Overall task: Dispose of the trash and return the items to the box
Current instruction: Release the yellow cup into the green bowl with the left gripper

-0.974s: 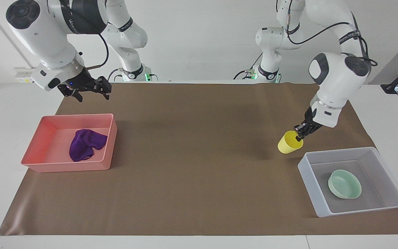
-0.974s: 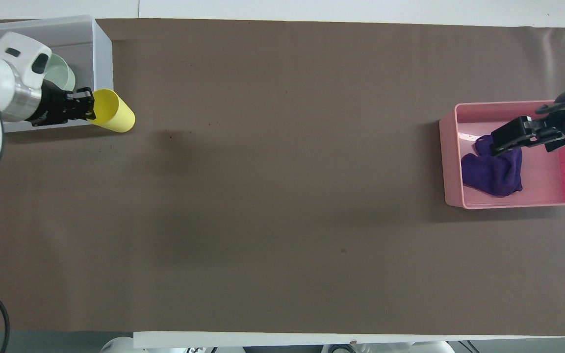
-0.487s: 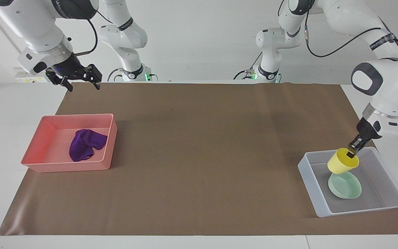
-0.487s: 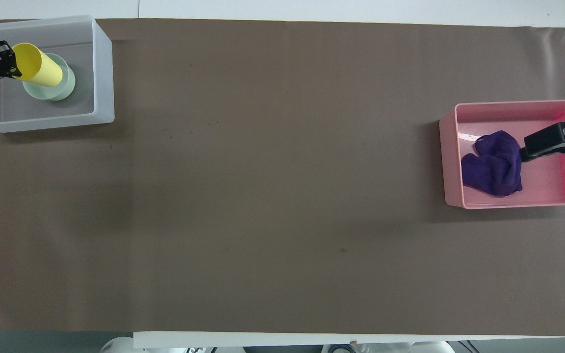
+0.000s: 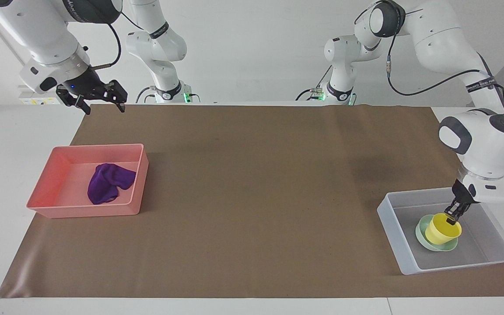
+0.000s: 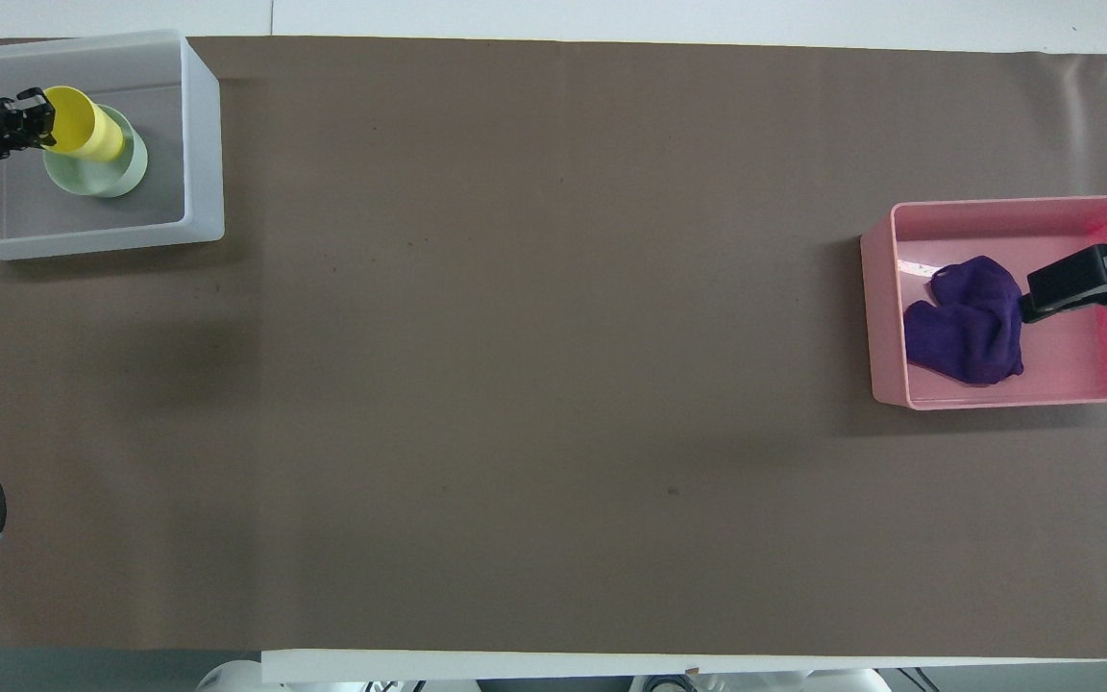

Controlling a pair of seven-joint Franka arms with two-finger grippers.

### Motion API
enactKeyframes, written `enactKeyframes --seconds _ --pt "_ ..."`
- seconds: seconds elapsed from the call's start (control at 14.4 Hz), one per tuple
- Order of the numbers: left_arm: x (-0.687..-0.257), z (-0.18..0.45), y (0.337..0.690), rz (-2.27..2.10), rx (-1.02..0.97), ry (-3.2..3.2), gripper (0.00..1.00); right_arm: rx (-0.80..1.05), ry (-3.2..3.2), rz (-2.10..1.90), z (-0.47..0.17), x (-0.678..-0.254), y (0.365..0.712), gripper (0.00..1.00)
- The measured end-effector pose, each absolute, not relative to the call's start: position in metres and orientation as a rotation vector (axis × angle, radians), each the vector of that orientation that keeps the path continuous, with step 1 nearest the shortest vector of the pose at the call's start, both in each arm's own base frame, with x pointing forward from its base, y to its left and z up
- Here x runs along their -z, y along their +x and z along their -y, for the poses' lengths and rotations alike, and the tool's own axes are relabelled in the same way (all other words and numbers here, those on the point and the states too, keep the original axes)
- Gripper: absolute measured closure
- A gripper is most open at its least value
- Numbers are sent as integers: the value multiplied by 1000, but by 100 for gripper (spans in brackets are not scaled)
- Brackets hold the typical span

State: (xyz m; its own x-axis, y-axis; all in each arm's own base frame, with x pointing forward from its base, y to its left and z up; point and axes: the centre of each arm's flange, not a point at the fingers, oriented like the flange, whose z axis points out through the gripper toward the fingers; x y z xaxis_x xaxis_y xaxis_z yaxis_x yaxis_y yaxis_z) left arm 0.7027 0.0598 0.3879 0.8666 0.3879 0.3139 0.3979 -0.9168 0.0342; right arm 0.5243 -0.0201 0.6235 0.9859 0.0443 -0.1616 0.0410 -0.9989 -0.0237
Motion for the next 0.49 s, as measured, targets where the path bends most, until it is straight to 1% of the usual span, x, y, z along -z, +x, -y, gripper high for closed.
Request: enactKeyframes --seconds 0.14,0.21,0.28,0.35,0.42,0.49 --pt "-385 -66 703 633 491 -2996 81 -246 -3112 82 15 -626 523 0" --pt "-385 -65 702 630 485 -2997 70 -239 -3112 88 13 -628 522 0" --pt "-383 -63 701 624 461 -3001 57 -231 -3112 82 13 -631 520 0" --pt "-383 -59 698 610 412 -3007 44 -224 -3111 69 14 -633 520 0" --pt "-389 -53 693 580 338 -3016 33 -221 -3110 62 15 -633 520 0" --pt "-404 -42 683 534 251 -3027 22 -223 -3109 60 15 -632 520 0"
